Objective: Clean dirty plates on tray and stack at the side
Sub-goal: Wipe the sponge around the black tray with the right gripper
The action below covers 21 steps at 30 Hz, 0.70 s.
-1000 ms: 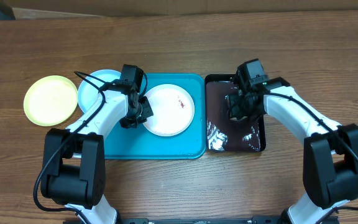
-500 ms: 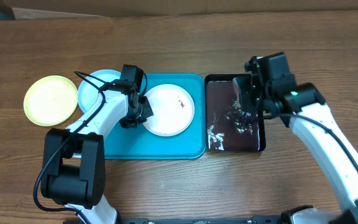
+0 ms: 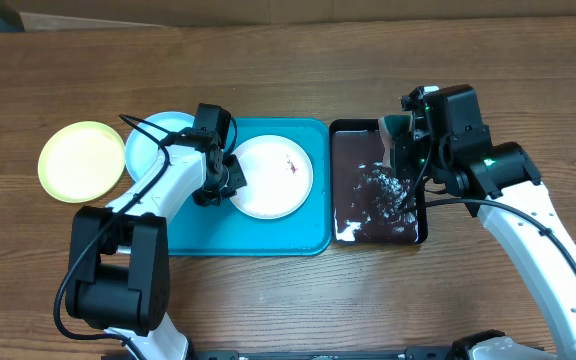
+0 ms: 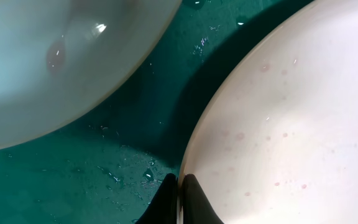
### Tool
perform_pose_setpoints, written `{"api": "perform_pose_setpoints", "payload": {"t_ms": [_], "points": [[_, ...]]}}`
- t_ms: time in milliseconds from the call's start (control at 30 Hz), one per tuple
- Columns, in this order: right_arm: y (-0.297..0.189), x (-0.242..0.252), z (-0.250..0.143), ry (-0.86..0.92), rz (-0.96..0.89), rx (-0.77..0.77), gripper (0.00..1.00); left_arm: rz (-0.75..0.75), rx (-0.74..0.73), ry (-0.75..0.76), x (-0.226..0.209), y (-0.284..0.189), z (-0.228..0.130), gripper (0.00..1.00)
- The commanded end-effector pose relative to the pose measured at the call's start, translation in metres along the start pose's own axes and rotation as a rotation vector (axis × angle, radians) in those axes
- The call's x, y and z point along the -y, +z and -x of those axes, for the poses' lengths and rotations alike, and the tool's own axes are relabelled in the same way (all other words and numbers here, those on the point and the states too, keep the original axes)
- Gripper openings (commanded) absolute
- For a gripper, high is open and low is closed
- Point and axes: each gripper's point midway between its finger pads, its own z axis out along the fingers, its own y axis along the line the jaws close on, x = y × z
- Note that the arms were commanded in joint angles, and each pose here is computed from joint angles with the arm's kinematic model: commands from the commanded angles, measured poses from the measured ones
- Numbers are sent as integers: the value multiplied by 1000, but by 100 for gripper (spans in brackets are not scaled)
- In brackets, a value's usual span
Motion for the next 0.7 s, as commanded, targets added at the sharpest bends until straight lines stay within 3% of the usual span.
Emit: {"api": "perform_pose_setpoints", "payload": {"t_ms": [0, 133, 667], "points": [[-12, -6, 17, -4, 18, 61, 4, 6, -9, 17, -1, 4, -1, 4], [-13, -6, 18, -4, 19, 64, 7, 6, -8, 17, -1, 4, -1, 4], [-2, -16, 4, 25, 78, -1, 4, 3, -4, 10, 0, 4, 0, 4]]}}
